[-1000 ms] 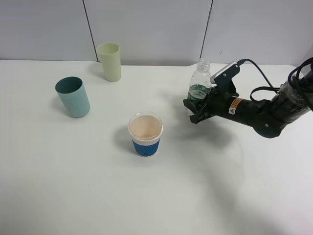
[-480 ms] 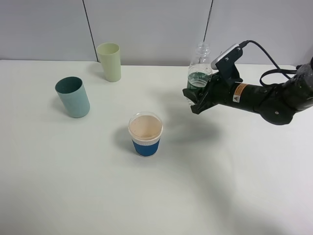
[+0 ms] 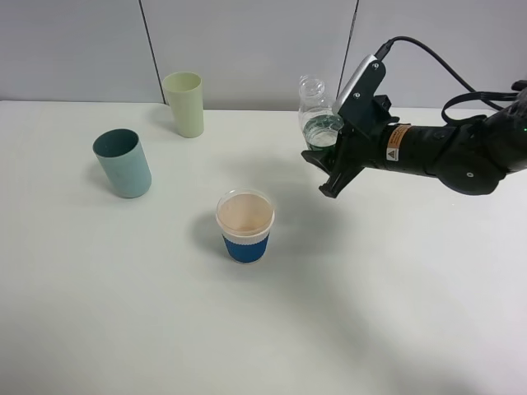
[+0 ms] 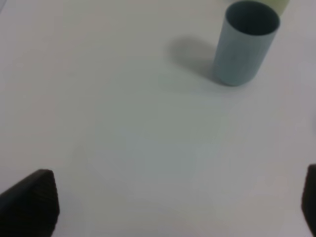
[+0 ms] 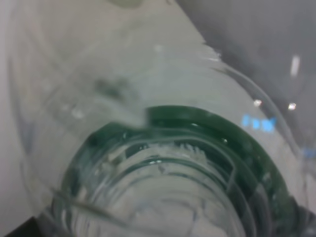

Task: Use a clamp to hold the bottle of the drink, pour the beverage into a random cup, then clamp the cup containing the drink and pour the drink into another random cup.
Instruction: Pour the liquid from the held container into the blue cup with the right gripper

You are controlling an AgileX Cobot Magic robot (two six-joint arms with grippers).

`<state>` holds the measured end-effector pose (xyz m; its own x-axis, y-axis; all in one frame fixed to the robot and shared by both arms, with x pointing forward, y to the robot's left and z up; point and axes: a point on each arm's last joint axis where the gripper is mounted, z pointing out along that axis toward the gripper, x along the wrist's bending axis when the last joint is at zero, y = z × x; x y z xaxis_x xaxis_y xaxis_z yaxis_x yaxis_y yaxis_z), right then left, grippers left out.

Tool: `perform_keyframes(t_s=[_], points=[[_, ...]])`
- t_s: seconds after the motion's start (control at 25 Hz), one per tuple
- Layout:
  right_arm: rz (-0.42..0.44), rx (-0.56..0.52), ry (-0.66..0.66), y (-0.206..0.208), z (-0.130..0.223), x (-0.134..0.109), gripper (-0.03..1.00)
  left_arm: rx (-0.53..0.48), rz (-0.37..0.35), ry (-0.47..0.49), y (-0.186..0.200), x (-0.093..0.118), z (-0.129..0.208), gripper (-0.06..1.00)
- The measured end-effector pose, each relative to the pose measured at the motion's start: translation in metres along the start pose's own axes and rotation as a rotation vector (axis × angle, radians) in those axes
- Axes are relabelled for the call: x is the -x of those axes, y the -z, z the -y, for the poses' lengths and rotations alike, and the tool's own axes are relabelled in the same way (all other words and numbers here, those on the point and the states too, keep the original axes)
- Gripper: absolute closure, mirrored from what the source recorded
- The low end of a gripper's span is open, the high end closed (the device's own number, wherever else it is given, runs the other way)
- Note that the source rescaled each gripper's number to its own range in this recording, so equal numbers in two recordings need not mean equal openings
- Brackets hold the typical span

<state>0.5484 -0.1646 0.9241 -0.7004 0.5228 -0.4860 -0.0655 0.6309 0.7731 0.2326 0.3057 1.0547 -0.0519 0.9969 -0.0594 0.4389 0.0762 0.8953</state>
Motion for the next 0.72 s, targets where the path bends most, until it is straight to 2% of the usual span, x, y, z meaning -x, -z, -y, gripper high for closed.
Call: perform_keyframes(t_s=[0.28, 0.44, 0.72], points=[[-0.047, -0.058, 0.173, -0.009, -0.02, -0.014, 0.97, 0.0, 0.0, -0.001, 0.0, 0.0, 0.0, -0.06], [-0.074, -0.049, 0.27, -0.012, -0.029, -0.022, 0.97, 0.0, 0.0, -0.001, 0.0, 0.0, 0.0, -0.06], [-0.112, -0.078, 0.45, -0.013, -0.028, -0.028, 0.97, 0.0, 0.0, -0.001, 0.0, 0.0, 0.0, -0.06]])
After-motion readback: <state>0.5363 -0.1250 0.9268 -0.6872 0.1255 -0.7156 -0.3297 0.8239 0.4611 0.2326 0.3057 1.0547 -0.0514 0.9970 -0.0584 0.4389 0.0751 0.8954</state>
